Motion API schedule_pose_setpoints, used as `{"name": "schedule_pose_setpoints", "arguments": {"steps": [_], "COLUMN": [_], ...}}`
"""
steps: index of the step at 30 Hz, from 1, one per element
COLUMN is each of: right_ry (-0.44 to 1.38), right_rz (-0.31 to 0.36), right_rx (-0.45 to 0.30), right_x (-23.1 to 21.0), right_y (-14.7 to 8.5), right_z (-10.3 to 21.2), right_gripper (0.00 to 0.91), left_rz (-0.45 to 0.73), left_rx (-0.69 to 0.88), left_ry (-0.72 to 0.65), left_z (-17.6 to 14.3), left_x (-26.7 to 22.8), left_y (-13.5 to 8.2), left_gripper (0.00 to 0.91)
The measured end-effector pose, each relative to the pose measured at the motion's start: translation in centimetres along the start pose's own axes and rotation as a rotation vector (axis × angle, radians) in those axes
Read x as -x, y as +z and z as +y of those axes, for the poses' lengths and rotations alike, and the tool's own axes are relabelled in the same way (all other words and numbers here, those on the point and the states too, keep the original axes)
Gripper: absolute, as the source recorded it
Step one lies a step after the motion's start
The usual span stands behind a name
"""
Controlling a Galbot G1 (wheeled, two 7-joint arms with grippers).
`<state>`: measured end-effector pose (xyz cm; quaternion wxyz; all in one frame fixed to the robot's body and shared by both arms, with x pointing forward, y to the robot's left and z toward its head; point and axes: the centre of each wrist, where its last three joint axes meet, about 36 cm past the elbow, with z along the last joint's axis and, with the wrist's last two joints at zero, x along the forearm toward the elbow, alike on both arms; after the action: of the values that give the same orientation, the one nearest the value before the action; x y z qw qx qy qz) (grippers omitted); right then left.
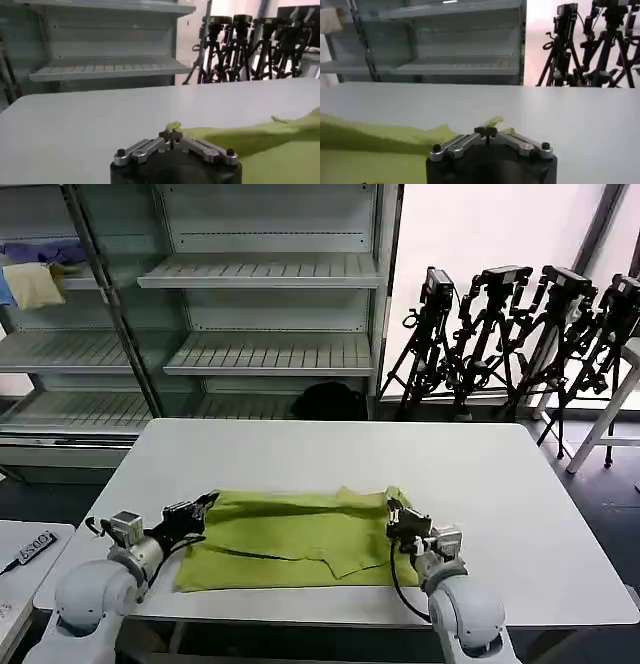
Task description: Fold and organize the clothes.
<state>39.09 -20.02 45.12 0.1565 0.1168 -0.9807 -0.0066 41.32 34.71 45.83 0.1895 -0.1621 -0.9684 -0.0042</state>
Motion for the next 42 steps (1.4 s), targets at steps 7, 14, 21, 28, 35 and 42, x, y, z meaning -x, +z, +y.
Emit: {"name": "schedule_pose_setpoints", "arguments": {"steps": [7, 14, 21, 28, 35, 42], "right_ry": [0.005, 0.015, 0.026, 0.051, 0.093, 0.15], "right_rz": [0.008, 0.021, 0.038, 0.052, 0.076, 0.097], "right_rx": [-0.02, -0.036, -0.058, -0.085, -0.143, -0.226], "right_x": [-2.2, -3.6, -3.9, -3.9, -3.7, -3.5], "right_y": [0.4, 0.9, 1.4, 1.8, 2.4, 2.9], "right_z": [0.2, 0.4, 0.6, 0.9, 1.1, 1.1], "right_gripper": [0.0, 0.0, 0.05, 0.907, 0.907, 0.907], "left_rz": [0.021, 0.033, 0.052, 0.062, 0.058, 0.021], "left_rx": [0.001, 0.01, 0.024, 0.048, 0.062, 0.051], "left_ry": [0.01, 0.012, 0.003, -0.017, -0.032, -0.05], "left_z": [-0.8, -1.4, -1.8, -2.0, -2.4, -2.9], "left_x": [-1.4, -2.3, -2.5, -2.7, -2.8, -3.0], "left_y": [1.1, 1.6, 2.4, 2.6, 2.8, 2.1], "left_gripper": [0.0, 0.0, 0.05, 0.907, 0.907, 0.907]}}
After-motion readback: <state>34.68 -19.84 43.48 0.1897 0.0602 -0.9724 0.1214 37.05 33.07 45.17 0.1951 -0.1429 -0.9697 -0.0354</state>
